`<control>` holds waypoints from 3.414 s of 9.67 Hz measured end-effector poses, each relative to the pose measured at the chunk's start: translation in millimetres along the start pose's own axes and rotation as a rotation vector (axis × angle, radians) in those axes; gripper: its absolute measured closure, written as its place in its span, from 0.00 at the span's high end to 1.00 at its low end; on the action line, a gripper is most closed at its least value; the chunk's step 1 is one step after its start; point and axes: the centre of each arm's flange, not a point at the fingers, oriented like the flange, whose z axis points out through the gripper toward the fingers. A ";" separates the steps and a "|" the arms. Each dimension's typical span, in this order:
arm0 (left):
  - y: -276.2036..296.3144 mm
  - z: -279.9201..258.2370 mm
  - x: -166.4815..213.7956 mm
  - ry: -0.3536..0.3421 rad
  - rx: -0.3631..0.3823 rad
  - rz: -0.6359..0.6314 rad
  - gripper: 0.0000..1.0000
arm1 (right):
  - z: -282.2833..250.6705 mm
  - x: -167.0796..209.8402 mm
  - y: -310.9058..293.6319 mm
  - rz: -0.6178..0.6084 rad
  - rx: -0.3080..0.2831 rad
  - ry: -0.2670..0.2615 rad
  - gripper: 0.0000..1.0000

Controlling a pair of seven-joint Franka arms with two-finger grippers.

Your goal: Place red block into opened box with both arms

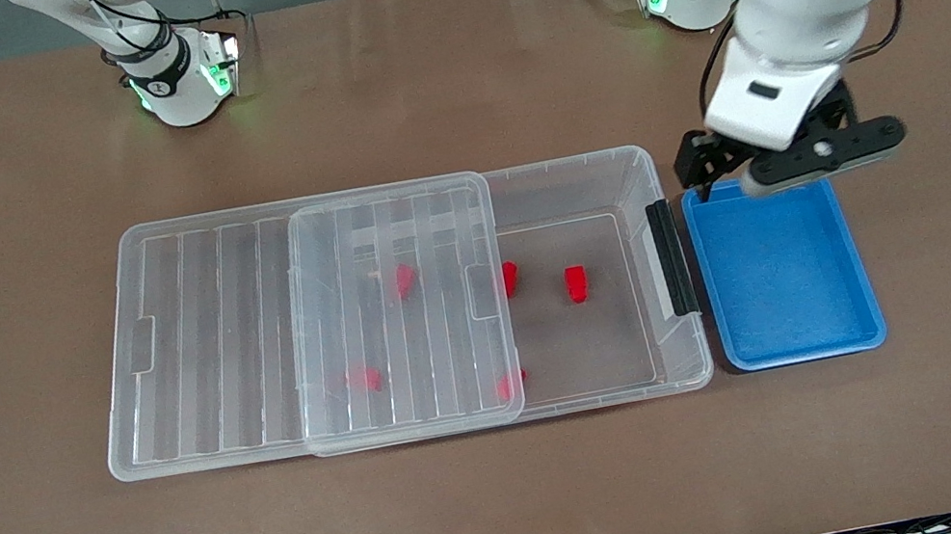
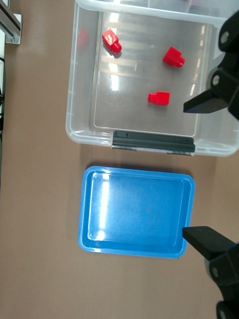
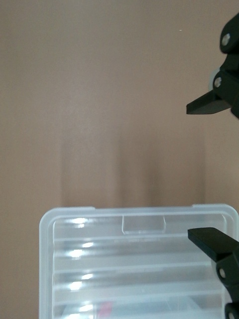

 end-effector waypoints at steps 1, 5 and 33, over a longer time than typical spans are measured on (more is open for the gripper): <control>-27.3 -11.5 3.3 -0.011 -0.022 0.002 1.00 | 30.7 5.7 10.9 -0.022 0.000 -0.005 0.96; -126.4 -40.8 -3.2 -0.087 -0.032 0.042 1.00 | 146.9 -0.9 10.3 -0.064 0.004 -0.026 0.35; -176.8 -49.6 -18.3 -0.071 -0.053 0.055 1.00 | 216.3 12.1 -221.1 -0.041 0.115 -0.141 0.01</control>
